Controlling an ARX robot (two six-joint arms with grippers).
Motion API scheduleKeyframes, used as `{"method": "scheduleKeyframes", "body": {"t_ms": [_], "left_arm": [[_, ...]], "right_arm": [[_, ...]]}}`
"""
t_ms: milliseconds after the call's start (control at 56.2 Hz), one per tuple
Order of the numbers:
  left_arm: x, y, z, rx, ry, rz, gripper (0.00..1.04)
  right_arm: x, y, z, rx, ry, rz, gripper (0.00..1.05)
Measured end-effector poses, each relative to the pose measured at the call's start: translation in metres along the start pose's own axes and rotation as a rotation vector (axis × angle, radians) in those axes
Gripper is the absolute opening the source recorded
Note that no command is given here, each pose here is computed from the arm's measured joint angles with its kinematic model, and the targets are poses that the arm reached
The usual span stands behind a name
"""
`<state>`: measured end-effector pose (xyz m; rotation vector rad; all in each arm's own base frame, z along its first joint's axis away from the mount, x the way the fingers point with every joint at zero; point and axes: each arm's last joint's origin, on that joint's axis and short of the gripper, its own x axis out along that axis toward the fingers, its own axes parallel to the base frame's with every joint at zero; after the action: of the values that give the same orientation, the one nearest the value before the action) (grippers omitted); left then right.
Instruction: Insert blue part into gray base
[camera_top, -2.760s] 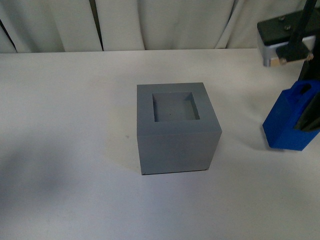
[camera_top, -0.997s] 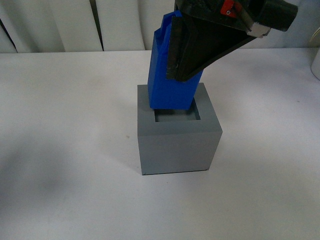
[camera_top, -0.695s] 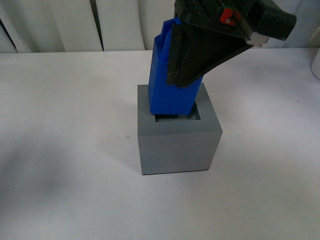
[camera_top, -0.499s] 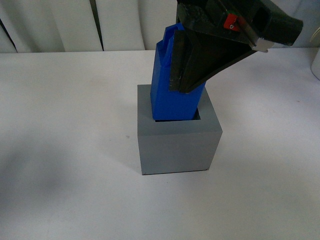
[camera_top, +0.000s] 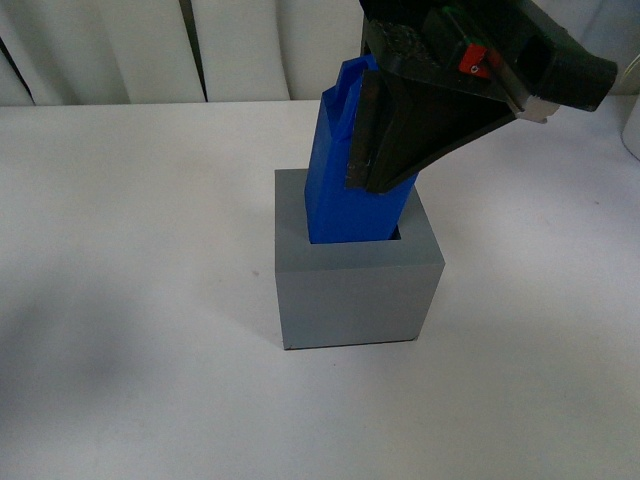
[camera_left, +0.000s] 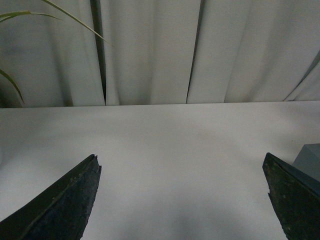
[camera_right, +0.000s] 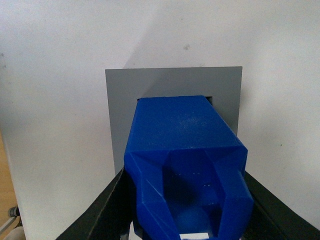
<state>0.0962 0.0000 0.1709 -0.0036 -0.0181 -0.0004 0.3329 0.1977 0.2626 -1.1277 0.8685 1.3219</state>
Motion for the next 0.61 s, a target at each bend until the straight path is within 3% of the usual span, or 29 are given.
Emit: {"method": "scheduleKeyframes", "body": {"t_ms": [605], "left_arm": [[0.0, 0.0, 0.0, 0.0, 0.0, 0.0, 0.99]], "right_arm": [[0.0011, -0.001, -0.0059, 0.005, 0.027, -0.005, 0.47]]}}
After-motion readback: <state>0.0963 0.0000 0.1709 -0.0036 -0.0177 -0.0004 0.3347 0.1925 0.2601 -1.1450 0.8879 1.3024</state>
